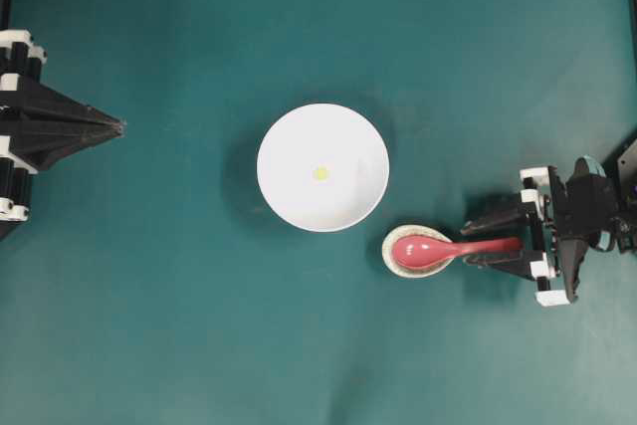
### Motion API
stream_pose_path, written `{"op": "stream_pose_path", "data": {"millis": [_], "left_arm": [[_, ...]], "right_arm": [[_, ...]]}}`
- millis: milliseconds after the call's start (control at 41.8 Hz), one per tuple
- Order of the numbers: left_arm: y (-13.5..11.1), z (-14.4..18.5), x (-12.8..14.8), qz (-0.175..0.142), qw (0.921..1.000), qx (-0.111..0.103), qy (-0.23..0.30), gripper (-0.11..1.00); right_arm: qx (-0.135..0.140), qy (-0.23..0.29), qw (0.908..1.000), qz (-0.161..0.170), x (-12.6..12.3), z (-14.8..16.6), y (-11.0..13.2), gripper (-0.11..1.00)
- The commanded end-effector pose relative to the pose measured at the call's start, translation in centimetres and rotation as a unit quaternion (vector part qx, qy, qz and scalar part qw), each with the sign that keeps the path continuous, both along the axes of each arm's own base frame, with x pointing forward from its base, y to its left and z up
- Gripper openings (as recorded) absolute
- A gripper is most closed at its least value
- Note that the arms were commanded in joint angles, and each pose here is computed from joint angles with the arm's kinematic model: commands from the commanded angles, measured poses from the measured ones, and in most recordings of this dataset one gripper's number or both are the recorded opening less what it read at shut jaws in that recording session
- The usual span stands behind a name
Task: Scoop the yellow hexagonal prism block from the bowl with a spoon using the right arm.
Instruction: 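Close the right gripper on the red spoon handle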
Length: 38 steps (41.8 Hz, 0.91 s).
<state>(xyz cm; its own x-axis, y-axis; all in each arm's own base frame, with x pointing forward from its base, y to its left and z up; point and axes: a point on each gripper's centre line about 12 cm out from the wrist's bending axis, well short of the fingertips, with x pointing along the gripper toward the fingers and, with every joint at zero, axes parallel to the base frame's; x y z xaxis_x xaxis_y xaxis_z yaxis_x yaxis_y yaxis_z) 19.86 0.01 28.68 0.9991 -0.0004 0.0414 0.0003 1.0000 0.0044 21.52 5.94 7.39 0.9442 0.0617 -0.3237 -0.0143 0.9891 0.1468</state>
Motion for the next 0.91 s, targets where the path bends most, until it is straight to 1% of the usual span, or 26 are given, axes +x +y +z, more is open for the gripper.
{"op": "stream_pose_path", "data": {"millis": [0,168,263,551,886], "left_arm": [[0.0,0.5,0.24,0.0,1.0,0.001,-0.005,0.01],[0.03,0.5,0.24,0.001,1.0,0.001,-0.005,0.01],[0.03,0.5,0.24,0.001,1.0,0.001,-0.005,0.01],[0.0,0.5,0.24,0.0,1.0,0.001,-0.005,0.01],[-0.01,0.5,0.24,0.0,1.0,0.002,-0.005,0.01]], "right_arm": [[0.003,-0.005,1.0,0.001,0.07,0.25,0.11,0.52],[0.003,-0.004,1.0,0.0,0.07,0.22,0.08,0.52],[0.003,-0.004,1.0,0.002,0.06,0.22,0.13,0.49],[0.002,-0.003,1.0,0.002,0.0,0.2,0.14,0.36],[0.002,-0.005,1.0,0.003,0.09,0.24,0.19,0.24]]}}
